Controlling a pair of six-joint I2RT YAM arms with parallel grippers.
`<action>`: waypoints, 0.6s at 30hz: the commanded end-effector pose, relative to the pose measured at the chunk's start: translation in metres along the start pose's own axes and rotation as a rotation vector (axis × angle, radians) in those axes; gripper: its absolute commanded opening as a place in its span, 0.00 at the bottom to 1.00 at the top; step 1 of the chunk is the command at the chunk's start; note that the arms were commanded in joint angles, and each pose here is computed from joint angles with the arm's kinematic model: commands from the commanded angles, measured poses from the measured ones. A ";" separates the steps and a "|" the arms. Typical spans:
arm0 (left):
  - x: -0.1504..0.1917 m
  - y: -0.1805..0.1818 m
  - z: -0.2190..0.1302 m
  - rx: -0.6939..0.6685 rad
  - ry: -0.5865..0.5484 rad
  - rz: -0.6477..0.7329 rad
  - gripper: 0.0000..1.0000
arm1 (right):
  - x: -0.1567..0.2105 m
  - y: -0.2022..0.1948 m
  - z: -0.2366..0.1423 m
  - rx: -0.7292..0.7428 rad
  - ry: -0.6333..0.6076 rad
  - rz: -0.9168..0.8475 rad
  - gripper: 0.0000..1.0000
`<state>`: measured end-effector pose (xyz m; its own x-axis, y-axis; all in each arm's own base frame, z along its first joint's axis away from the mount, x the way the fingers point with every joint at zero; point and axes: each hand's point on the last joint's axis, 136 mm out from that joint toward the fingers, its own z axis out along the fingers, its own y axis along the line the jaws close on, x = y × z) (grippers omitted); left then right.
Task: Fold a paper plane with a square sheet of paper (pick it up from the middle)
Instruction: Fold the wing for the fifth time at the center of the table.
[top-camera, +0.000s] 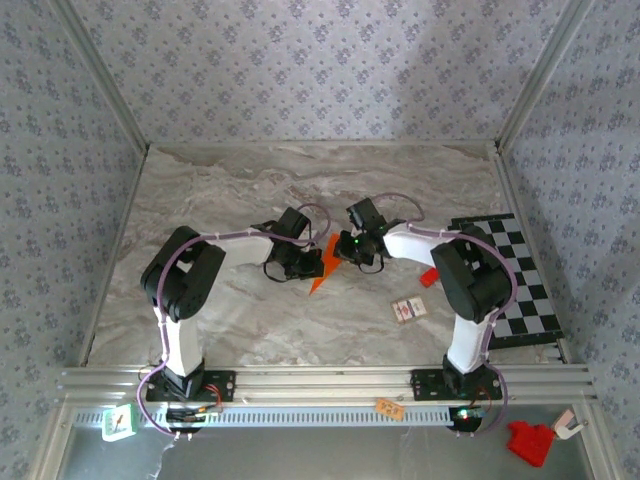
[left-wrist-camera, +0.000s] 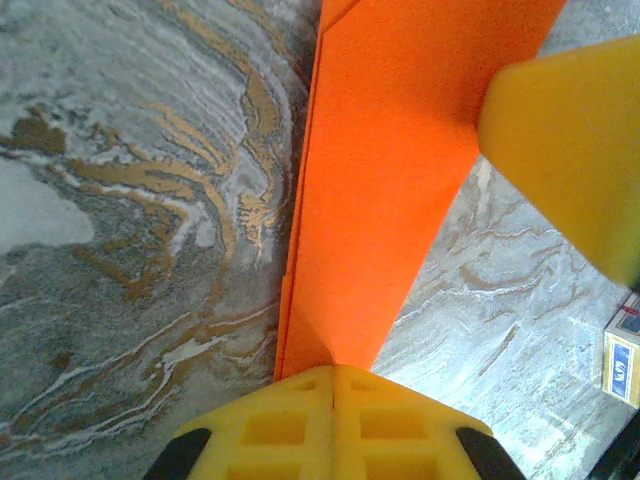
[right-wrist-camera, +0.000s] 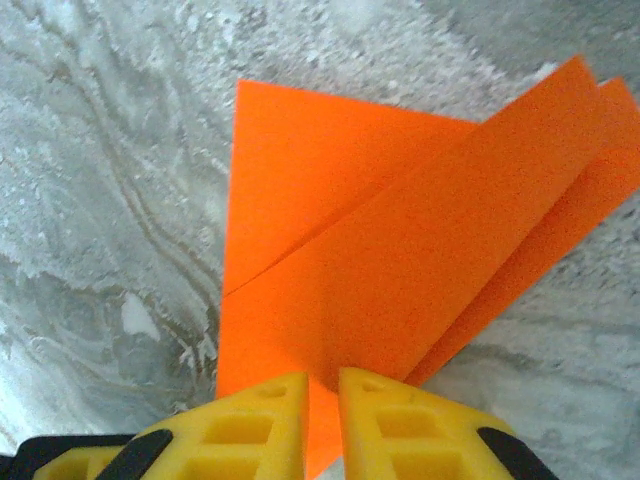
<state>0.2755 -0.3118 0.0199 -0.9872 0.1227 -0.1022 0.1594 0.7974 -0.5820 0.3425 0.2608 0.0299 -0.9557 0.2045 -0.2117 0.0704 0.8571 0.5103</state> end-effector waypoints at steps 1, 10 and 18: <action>0.027 0.030 0.009 -0.122 0.089 -0.067 0.00 | -0.006 -0.014 0.006 0.044 -0.002 0.000 0.18; 0.038 0.043 0.013 -0.159 0.122 -0.094 0.00 | -0.010 -0.037 0.015 0.011 0.003 0.037 0.18; 0.051 0.056 0.015 -0.195 0.152 -0.105 0.00 | -0.047 -0.061 0.008 0.008 -0.056 0.075 0.18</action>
<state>0.2746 -0.3109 0.0186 -0.9891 0.1145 -0.0930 0.1473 0.8019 -0.5791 0.3676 0.2354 0.0220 -0.9497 0.2528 -0.1847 0.0964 0.7975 0.5956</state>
